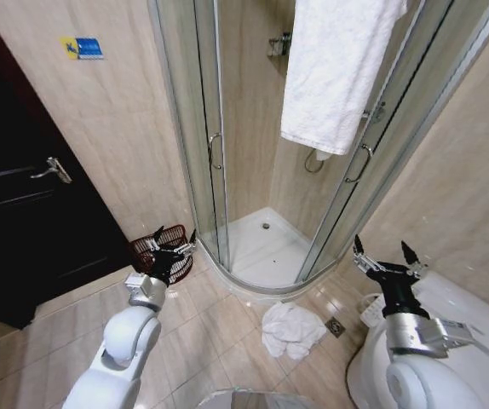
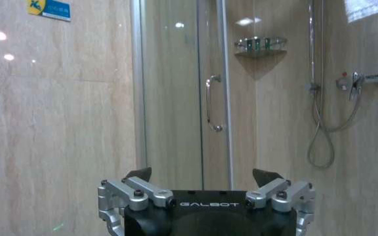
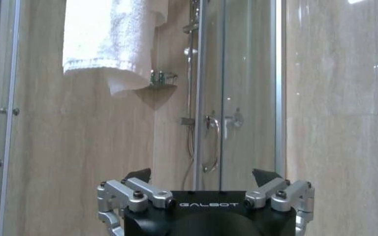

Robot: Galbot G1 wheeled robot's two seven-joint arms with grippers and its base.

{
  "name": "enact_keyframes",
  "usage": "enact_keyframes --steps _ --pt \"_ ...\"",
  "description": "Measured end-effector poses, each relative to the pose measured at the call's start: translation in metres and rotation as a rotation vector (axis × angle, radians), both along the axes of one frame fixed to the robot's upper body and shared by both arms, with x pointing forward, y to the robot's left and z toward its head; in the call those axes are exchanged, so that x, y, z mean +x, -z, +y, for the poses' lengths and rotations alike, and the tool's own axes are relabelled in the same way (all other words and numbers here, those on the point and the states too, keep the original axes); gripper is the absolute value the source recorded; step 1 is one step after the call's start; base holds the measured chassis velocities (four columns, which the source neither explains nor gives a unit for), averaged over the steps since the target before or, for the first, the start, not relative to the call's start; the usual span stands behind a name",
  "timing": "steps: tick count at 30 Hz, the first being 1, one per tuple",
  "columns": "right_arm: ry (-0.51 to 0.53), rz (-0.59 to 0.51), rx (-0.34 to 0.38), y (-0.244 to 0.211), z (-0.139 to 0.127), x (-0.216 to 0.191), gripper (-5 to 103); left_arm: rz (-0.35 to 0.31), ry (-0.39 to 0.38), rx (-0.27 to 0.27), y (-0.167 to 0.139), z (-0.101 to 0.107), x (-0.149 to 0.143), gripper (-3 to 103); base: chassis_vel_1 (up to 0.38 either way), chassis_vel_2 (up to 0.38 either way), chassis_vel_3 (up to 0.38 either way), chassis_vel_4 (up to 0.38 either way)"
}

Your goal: Discard the used towel into the hamper.

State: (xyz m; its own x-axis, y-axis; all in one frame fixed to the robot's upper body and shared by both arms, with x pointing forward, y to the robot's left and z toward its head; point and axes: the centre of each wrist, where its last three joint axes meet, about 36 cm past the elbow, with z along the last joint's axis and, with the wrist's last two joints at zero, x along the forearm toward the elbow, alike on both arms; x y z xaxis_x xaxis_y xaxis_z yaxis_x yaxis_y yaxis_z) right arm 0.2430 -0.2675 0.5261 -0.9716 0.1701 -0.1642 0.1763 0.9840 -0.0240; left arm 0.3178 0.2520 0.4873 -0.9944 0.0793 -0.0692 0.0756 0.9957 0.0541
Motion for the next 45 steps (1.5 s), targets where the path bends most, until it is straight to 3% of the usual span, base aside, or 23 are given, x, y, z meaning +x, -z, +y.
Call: enact_keyframes --steps 9,12,15,18,19,23,27,39,45 --pt "0.003 0.003 0.002 0.000 0.001 -0.001 100 0.008 0.001 -0.009 0.003 -0.001 0.000 100 0.000 0.000 0.000 0.000" --pt "-0.003 -0.007 0.011 0.000 0.003 0.000 100 -0.010 0.012 -0.043 0.007 -0.002 0.001 100 0.000 0.000 0.000 0.000" --pt "-0.025 -0.053 0.015 0.006 0.003 0.007 100 -0.038 0.029 -0.056 0.013 -0.002 0.002 100 0.000 0.000 0.000 0.000" --pt "-0.065 -0.228 0.008 0.020 -0.002 0.033 100 -0.032 0.041 -0.066 0.028 -0.005 0.002 100 0.000 0.000 0.000 0.000" --pt "-0.065 -0.228 0.008 0.020 -0.002 0.033 100 -0.032 0.041 -0.066 0.028 -0.005 0.002 100 0.000 0.000 0.000 0.000" --pt "-0.112 -0.354 -0.001 0.016 0.001 0.056 100 -0.003 0.027 -0.029 0.054 0.005 -0.012 100 0.000 0.000 0.000 0.000" --pt "-0.141 -0.396 -0.024 0.011 -0.002 0.070 100 0.025 0.020 -0.006 0.066 0.010 -0.017 100 0.000 0.000 0.000 0.000" --pt "-0.190 -0.527 -0.130 -0.057 -0.047 0.146 100 0.079 -0.005 -0.004 0.091 0.013 -0.017 100 0.000 0.000 0.000 0.000" --pt "-0.270 -0.538 -0.124 -0.099 -0.046 0.170 100 0.072 -0.030 -0.009 0.097 0.013 -0.018 100 0.000 0.000 0.000 0.000"
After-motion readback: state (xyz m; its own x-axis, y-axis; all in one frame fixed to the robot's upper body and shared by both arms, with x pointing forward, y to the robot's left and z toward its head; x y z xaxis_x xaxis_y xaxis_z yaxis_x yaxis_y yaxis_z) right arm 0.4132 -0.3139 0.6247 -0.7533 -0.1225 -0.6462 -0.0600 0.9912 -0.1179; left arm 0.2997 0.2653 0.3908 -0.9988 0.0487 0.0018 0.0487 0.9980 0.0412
